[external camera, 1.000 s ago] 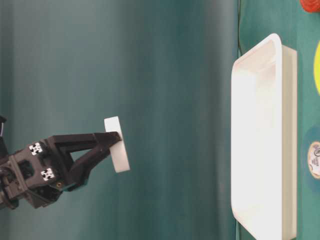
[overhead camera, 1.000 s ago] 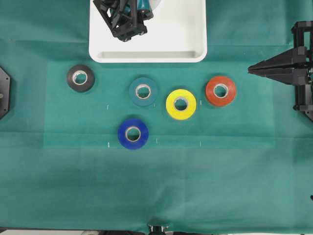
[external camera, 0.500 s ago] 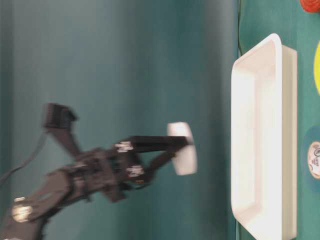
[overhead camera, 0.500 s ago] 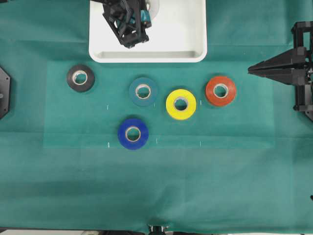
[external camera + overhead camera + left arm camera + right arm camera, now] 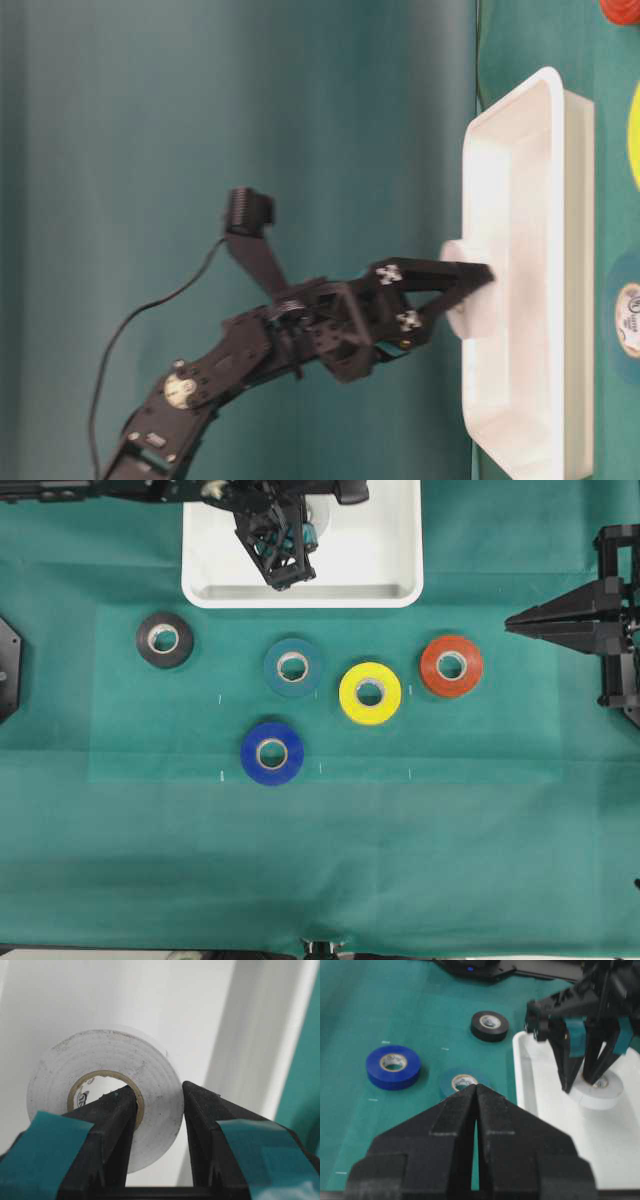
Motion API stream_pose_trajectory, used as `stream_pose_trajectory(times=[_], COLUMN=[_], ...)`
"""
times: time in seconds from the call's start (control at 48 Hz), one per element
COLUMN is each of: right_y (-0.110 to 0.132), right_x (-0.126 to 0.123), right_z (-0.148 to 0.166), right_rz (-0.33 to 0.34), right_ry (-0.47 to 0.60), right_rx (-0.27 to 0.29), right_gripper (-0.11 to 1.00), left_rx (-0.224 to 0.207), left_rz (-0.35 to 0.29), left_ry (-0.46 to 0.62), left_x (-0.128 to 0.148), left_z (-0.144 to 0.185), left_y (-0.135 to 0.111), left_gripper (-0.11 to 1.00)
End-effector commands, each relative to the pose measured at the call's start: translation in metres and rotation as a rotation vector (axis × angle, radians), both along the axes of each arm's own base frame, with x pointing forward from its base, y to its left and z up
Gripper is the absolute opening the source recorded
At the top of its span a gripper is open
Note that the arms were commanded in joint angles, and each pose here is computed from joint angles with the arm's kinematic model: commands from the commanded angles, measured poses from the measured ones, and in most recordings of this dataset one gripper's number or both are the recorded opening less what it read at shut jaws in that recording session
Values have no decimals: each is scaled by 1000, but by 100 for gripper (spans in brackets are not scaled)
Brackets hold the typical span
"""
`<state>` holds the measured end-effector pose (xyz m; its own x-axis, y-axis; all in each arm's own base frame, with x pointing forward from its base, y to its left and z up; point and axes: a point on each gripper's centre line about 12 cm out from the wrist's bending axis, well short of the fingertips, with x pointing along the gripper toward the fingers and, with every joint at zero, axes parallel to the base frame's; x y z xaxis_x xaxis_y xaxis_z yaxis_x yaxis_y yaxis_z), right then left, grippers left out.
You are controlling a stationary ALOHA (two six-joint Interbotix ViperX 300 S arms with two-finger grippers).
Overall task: Pick up the tape from a random location and place it into the white case.
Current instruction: 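Lower the white roll into the tray and open the left gripper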
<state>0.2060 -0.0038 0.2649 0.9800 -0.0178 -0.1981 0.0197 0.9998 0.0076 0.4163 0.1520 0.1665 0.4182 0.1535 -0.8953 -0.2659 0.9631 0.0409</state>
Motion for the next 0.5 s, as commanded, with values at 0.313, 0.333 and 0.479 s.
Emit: stream_pose_trajectory(times=[0.313, 0.333, 0.479], right_y=[0, 0, 0], right_x=[3, 3, 3], right_z=[8, 8, 9], right_rz=[0, 0, -1], right_ry=[-18, -20, -23], right_rx=[1, 1, 0], right_gripper=[0, 0, 0], left_rx=[5, 5, 0], left_rz=[17, 17, 30], left_ry=[-3, -1, 3], left_x=[-2, -3, -6], left_z=[-9, -9, -10], left_y=[12, 12, 14], left_gripper=[25, 25, 25])
